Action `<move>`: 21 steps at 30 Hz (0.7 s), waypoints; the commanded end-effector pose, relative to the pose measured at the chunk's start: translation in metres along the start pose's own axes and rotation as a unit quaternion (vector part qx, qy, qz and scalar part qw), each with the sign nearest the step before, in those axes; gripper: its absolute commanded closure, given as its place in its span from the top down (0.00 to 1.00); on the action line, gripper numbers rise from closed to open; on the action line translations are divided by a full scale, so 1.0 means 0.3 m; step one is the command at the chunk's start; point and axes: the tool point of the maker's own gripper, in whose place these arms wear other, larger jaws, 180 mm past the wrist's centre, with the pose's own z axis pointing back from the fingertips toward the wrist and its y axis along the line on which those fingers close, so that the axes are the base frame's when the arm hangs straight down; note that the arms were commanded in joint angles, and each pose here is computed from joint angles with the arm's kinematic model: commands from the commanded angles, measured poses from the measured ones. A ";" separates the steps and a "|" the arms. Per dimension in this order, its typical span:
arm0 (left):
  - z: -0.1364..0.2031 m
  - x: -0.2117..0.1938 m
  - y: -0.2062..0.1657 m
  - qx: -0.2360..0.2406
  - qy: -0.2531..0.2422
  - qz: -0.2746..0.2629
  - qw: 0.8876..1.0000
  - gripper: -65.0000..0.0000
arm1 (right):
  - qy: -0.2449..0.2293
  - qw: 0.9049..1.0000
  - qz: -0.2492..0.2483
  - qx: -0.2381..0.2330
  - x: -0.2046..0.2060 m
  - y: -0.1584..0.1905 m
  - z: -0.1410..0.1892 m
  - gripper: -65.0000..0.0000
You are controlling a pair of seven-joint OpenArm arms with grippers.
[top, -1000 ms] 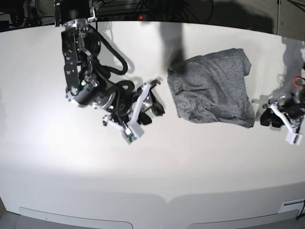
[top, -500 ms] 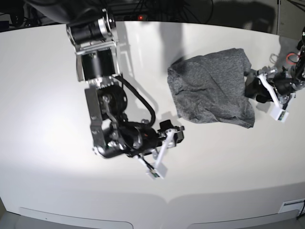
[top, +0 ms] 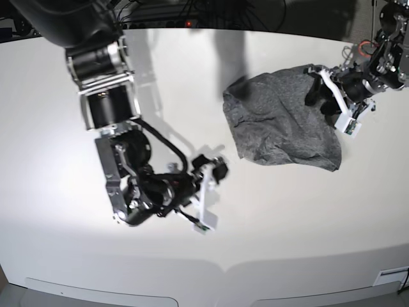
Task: Fold the T-shirt properly
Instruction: 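Grasp the opposite bundle edge with the right gripper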
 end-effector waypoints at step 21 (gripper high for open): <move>-0.012 0.046 -0.012 0.010 -0.029 -0.020 0.999 0.43 | -0.030 0.995 0.070 0.064 0.112 0.206 -0.102 0.33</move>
